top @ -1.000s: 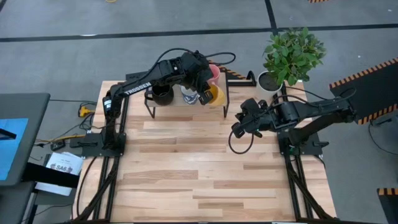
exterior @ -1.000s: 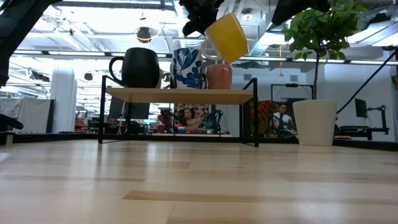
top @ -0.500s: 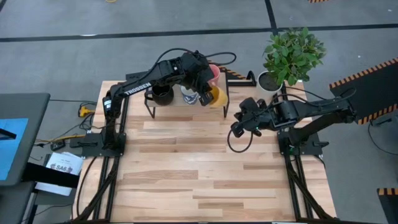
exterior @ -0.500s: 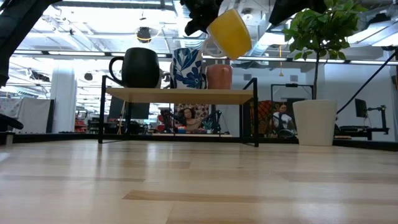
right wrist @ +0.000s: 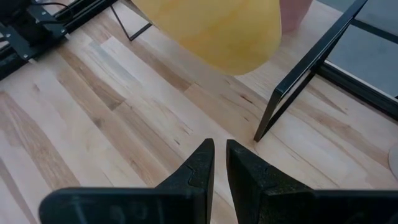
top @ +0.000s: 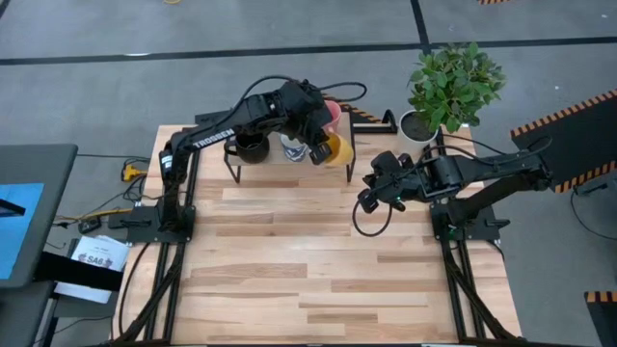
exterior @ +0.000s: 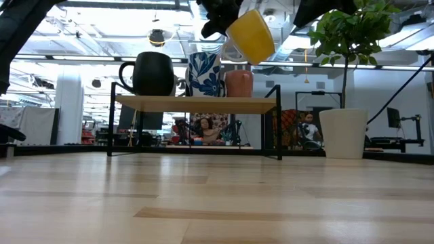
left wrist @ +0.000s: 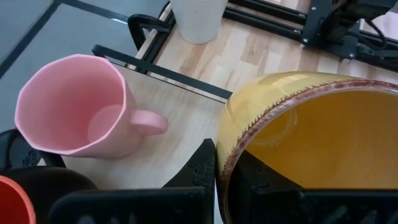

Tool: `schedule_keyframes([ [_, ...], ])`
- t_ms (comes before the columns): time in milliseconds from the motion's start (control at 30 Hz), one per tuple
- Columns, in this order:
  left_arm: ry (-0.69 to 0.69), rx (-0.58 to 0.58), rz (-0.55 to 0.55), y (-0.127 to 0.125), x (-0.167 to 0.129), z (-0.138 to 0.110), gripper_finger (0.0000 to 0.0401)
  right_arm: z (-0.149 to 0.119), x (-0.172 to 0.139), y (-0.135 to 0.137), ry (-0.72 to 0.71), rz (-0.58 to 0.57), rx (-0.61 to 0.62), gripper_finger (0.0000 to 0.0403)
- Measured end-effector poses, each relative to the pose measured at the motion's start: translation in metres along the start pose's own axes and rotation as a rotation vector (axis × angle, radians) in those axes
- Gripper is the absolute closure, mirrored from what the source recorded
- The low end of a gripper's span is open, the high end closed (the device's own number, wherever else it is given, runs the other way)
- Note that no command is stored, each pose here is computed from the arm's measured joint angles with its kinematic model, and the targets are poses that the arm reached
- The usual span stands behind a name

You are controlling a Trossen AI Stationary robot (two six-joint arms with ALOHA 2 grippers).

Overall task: Place coffee mugs
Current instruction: Put the yellow cup on the shelf

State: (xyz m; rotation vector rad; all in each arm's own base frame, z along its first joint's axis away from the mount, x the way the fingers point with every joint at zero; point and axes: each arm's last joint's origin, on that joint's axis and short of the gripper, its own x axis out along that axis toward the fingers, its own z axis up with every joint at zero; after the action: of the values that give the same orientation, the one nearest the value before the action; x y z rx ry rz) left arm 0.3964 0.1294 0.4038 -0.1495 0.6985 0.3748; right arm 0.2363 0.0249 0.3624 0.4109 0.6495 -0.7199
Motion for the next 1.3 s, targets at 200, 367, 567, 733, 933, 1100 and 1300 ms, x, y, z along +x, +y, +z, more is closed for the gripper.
schedule_keyframes([
  [200, -0.002, 0.006, 0.035, -0.003, 0.000, 0.000, 0.0401, 0.000, 0.000, 0.000, 0.000, 0.000, 0.019, 0.0333],
  [367, 0.000, -0.004, 0.045, -0.002, 0.000, -0.001, 0.0401, 0.002, 0.002, -0.003, 0.003, -0.014, 0.085, 0.0333],
  [567, 0.004, -0.006, 0.048, -0.003, 0.000, -0.001, 0.0401, 0.003, 0.003, -0.004, 0.017, -0.009, 0.088, 0.0333],
  [733, 0.024, 0.001, 0.050, -0.005, -0.001, -0.003, 0.0401, 0.003, 0.004, -0.005, 0.034, -0.001, 0.091, 0.0333],
  [933, 0.074, -0.018, 0.073, -0.007, 0.007, -0.009, 0.0401, 0.010, 0.013, -0.015, 0.111, 0.003, 0.144, 0.0349],
  [1100, 0.129, -0.016, 0.080, -0.011, 0.028, -0.016, 0.0401, 0.016, 0.019, -0.026, 0.131, -0.035, 0.178, 0.0374],
  [1300, 0.157, -0.007, 0.121, -0.014, 0.045, -0.021, 0.0401, 0.022, 0.024, -0.035, 0.122, -0.062, 0.162, 0.0380],
])
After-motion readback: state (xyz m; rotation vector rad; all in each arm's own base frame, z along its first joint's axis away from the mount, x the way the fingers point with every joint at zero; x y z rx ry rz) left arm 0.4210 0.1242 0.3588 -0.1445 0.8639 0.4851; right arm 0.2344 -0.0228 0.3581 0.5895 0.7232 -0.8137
